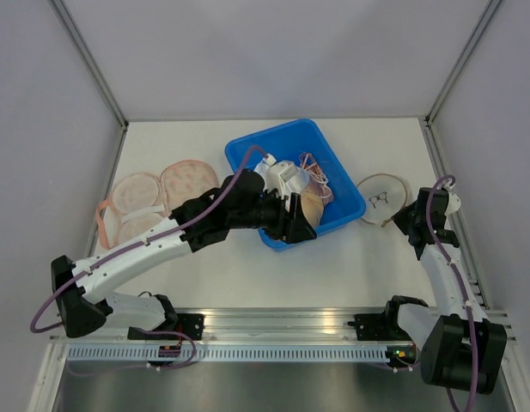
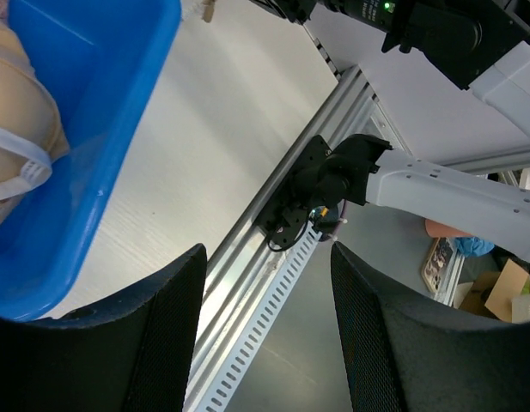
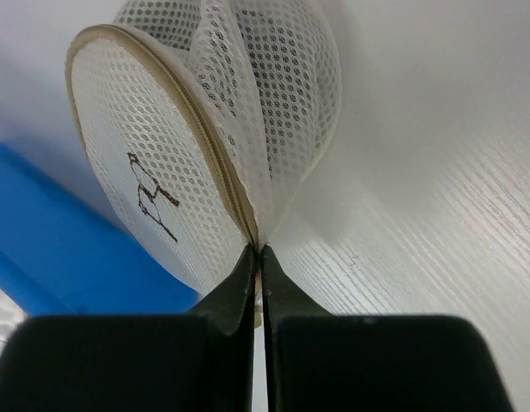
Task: Unzip the laundry bag and remove the bra
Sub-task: Place the laundry bag at the center of the board.
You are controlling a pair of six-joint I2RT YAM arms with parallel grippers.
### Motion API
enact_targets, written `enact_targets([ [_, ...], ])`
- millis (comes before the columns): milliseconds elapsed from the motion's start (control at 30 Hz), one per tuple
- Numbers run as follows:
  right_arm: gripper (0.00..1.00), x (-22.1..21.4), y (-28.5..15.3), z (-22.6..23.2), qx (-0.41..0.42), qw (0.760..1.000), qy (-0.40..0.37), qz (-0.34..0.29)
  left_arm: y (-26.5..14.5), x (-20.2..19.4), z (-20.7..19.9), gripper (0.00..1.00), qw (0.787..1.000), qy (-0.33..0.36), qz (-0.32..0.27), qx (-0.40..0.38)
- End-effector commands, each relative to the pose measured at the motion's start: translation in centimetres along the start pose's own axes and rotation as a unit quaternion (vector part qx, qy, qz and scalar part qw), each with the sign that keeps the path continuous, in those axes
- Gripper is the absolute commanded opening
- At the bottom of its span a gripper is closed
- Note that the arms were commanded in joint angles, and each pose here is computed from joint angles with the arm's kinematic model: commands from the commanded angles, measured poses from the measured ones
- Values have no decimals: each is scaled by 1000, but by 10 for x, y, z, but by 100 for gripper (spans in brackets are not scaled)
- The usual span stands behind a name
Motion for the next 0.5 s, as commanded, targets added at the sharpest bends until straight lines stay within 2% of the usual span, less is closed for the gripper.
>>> enact_targets([
  [0,2,2,-5,-2,-10,998,45,-34,10,2,-23,65,999,-13,-23,26],
  [167,2,-4,-14,-6,-12,996,81,-24,52,-16,-37,65,999,-10,7,51],
  [367,3,-21,-22,-12,0,991,131,-15,93,-14,-42,65,997,-34,22,64],
  [467,2,-25,-25,-19,-17,990,139,-29,108,-10,-44,65,997,-20,18,69],
])
Point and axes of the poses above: each gripper's point midway between its finger pads, its own y axis out along the fingers, its own z axis along the line the jaws close on, x = y × z, the point moved 10 cm from there along -y, back along the fingers, and after that the axes turned 8 degrees about -y, right-handed, at the moved point
